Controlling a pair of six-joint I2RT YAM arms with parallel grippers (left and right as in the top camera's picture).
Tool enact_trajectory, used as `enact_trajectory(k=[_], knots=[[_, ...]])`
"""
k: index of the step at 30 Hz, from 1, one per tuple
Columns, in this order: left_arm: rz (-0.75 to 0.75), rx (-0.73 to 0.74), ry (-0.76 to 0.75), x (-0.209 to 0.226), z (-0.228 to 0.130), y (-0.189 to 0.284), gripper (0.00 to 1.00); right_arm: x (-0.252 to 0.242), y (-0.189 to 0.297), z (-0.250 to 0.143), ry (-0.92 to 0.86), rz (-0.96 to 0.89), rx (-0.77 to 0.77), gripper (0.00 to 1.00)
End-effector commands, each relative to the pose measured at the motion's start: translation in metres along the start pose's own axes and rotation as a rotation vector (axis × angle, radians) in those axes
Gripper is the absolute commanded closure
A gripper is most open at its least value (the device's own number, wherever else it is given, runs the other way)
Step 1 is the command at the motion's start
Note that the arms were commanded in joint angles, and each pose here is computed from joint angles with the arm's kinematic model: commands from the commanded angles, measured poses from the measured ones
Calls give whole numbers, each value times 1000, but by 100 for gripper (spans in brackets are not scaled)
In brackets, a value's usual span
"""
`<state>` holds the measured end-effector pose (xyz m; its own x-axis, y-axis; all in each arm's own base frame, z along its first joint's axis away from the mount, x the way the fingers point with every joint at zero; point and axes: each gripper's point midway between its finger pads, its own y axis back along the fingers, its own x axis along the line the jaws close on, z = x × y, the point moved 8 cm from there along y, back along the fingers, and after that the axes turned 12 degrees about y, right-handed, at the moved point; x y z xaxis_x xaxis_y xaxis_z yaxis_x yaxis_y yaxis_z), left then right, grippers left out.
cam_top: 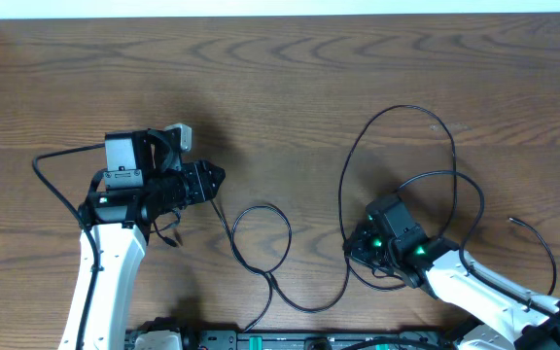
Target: Untangle cables
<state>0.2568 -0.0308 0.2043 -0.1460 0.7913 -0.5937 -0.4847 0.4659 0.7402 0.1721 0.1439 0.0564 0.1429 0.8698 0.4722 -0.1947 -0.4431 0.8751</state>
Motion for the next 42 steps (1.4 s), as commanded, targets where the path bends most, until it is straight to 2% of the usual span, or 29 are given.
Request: enact_trajectory(k=[1,8,20,24,33,35,40,41,42], knots=[[-5,11,-4,0,-1,-2,54,-78,-16,-48,-77,-344,106,99],[-5,11,-4,0,-1,-2,54,-45,-25,-15,9,-141,-76,99],[-4,12,-3,0,-2,-2,54,-8,-10,41,11,110,-374,99],[-3,12,-3,0,-2,-2,54,14,10,64,52,247,-508,99],[-4,11,-4,0,-2,-2,54,73,89,104,263,497,-756,99],[-3,12,-3,0,-2,-2,54,74,96,105,282,436,-739,99],[-3,12,-3,0,-2,-2,54,31,71,88,184,91,-549,99],[-3,12,-4,0,-2,-2,54,23,68,83,162,39,-514,92],[-3,12,-4,0,-2,-2,54,10,63,75,130,-45,-462,74]])
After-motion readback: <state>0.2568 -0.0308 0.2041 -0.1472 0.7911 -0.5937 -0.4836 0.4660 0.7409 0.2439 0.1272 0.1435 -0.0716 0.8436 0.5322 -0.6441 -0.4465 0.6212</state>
